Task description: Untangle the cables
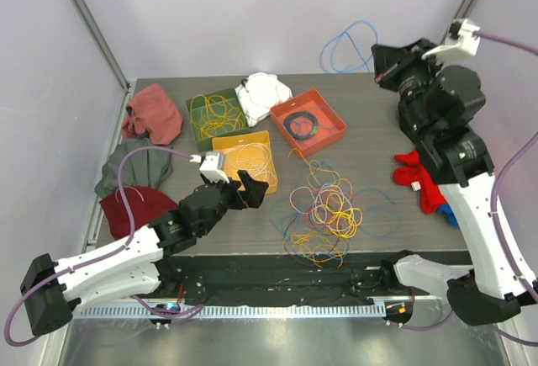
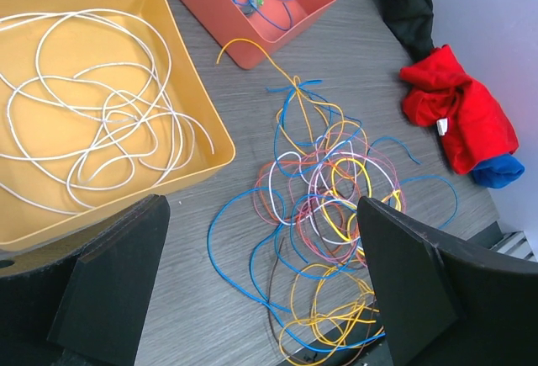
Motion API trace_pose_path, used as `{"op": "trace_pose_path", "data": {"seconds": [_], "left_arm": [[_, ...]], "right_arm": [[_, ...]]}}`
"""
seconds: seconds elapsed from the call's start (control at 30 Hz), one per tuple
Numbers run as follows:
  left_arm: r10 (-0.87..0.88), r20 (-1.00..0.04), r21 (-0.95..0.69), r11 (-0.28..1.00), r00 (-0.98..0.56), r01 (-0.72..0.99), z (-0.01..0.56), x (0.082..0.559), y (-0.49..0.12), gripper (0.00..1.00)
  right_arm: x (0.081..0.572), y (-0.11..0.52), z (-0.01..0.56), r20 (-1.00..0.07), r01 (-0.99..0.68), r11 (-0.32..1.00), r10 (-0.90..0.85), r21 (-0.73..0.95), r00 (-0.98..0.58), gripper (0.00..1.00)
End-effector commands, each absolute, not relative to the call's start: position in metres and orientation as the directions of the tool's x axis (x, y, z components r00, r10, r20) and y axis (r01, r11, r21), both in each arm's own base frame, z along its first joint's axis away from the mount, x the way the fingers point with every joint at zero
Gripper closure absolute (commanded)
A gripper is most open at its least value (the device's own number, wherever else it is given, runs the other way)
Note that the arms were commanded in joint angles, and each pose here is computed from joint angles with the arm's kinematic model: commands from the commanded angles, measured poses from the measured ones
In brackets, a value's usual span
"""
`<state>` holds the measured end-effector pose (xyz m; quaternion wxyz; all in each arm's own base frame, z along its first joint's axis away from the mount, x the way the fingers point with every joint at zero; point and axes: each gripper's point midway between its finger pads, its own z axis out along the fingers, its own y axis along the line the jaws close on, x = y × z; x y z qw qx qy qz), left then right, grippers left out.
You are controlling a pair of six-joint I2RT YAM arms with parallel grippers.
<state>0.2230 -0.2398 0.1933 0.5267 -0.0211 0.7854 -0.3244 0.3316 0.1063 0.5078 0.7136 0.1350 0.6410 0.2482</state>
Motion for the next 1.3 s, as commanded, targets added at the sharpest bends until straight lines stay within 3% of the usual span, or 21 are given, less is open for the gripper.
{"op": "trace_pose_path", "data": {"seconds": [0.0, 0.3, 0.87, 1.27], "left_arm": [[-0.421, -0.829, -0.541, 0.773, -0.369, 0.332, 0.225, 0.230, -0.238, 0.00], [-0.431, -0.820, -0.551, 0.772, -0.377, 0.316, 0.219, 0.223, -0.227, 0.00], [-0.460, -0.870, -0.463, 0.886, -0.179, -0.026, 0.245, 0.223, -0.116, 0.00], [-0.442, -0.889, -0.434, 0.897, -0.121, -0.088, 0.261, 0.221, -0.091, 0.00]], "right_arm": [[0.342, 0.122, 0.531, -0.863, -0.230, 0.844, 0.504, 0.485, 0.030, 0.99], [0.389, 0.145, 0.500, -0.860, -0.207, 0.837, 0.507, 0.506, -0.053, 0.99], [0.484, 0.176, 0.306, -0.872, -0.044, 0.902, 0.400, 0.428, -0.281, 0.99], [0.514, 0.183, 0.211, -0.852, 0.030, 0.936, 0.332, 0.350, -0.406, 0.99]]}}
